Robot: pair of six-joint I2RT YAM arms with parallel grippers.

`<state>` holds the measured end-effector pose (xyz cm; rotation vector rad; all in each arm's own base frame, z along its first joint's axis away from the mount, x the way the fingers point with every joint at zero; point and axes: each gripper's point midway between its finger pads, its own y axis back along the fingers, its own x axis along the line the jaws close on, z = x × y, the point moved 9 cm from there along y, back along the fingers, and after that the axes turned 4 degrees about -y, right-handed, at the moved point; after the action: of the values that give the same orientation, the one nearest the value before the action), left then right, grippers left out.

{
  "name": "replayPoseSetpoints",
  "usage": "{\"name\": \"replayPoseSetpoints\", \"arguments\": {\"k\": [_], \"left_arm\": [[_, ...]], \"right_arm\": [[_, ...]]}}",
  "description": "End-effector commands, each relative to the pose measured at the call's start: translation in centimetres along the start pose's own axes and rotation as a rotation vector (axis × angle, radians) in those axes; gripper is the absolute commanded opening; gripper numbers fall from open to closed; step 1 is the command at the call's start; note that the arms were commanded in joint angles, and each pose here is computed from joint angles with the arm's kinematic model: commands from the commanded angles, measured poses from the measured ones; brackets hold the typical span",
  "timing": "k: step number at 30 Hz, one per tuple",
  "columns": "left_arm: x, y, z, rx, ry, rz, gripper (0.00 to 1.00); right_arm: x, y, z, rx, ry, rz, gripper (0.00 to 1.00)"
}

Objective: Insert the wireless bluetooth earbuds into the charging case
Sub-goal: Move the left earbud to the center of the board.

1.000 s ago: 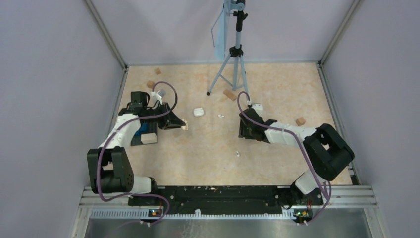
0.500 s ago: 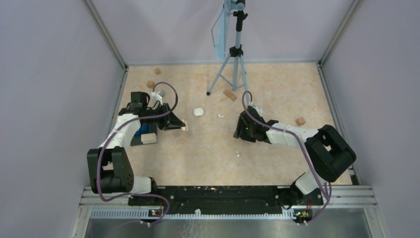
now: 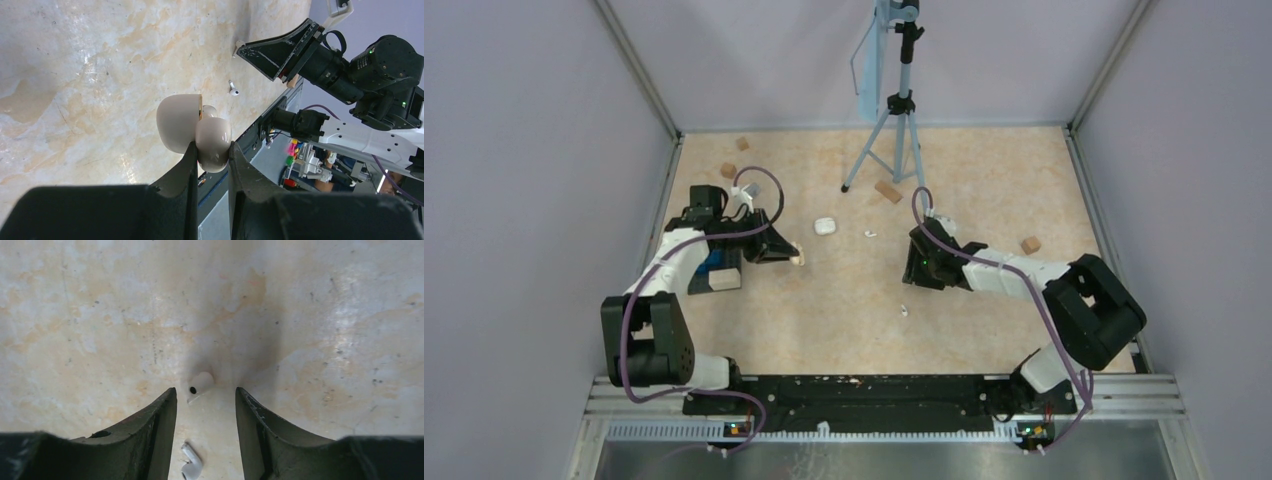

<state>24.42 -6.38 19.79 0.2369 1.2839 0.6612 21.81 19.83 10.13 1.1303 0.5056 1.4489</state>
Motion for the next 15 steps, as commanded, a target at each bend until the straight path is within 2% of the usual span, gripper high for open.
{"name": "replayPoseSetpoints", "arguments": {"k": [1,8,15], "left_arm": [[-0.7,0.1,0.9,-0.018,-0.053,-0.034,0.00],[-0.6,0.0,0.9,-0.016,-0.052,-0.031,0.00],[-0.5,-0.2,0.9,-0.010,-0.050,-0.036,0.00]], "right_arm": [[-1.2,-0.4,0.3,-0.016,0.103,-0.138,0.45],[0.0,-0.9,0.3,0.002,0.044,-0.108,0.44],[1.8,-1.5,0.2,0.004,0.049,-0.139,0.34]]}}
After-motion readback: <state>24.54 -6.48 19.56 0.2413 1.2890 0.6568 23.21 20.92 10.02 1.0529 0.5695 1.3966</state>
